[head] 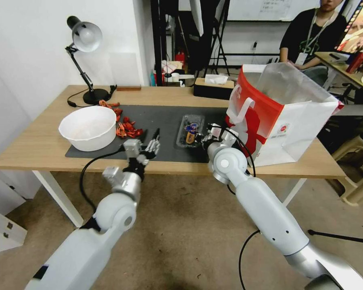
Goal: Close the takeout container lid, then place the container into the takeout bag.
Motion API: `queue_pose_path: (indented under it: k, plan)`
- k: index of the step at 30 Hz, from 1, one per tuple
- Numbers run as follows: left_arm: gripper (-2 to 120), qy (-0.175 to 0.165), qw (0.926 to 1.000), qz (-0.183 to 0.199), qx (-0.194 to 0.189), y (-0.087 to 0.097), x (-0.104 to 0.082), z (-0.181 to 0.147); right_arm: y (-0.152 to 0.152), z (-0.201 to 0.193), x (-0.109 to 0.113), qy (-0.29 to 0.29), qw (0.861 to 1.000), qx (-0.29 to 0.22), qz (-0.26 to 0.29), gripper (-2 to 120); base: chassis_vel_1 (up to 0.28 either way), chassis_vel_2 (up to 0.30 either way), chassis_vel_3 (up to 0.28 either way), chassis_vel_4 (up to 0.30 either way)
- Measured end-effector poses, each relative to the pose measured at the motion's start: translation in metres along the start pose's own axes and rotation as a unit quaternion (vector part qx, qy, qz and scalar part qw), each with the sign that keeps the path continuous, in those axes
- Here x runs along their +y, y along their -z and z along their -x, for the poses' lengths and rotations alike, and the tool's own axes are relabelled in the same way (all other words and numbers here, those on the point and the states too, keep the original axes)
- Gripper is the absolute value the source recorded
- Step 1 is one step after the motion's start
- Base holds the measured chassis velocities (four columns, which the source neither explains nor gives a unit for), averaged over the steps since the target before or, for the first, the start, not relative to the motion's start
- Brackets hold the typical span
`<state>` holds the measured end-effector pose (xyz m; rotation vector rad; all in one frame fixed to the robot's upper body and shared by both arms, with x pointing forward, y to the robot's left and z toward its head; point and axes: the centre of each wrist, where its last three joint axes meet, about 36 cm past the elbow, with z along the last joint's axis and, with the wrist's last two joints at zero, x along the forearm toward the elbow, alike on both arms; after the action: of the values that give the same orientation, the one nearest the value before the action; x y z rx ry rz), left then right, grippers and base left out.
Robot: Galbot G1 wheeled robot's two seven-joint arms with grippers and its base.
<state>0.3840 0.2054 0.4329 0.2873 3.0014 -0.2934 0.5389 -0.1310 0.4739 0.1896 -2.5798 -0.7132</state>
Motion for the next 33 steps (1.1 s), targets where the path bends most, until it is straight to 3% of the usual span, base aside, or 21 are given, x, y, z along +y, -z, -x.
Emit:
queue_pose_path:
  k: [6, 11, 20, 33]
  plan:
    - [82, 0.035, 0.9985, 0.04, -0.013, 0.001, 0.019, -0.022, 0.001, -0.001, -0.001, -0.001, 1.0, -0.002, 0.0, 0, 0.0, 0.0, 0.0, 0.0]
    - [99, 0.061, 0.9968, 0.052, -0.004, -0.012, 0.031, -0.053, 0.002, -0.002, -0.002, 0.0, 1.0, -0.004, -0.001, 0, 0.0, 0.0, 0.0, 0.0]
    - [100, 0.081, 0.9943, 0.069, 0.01, -0.046, 0.043, -0.1, 0.002, -0.002, -0.001, 0.003, 1.0, -0.004, 0.001, 0, 0.0, 0.0, 0.0, 0.0]
    - [100, 0.085, 0.9938, 0.069, 0.012, -0.057, 0.048, -0.105, 0.021, -0.02, 0.012, 0.037, 0.999, -0.025, 0.015, 0, 0.0, 0.0, 0.0, 0.0]
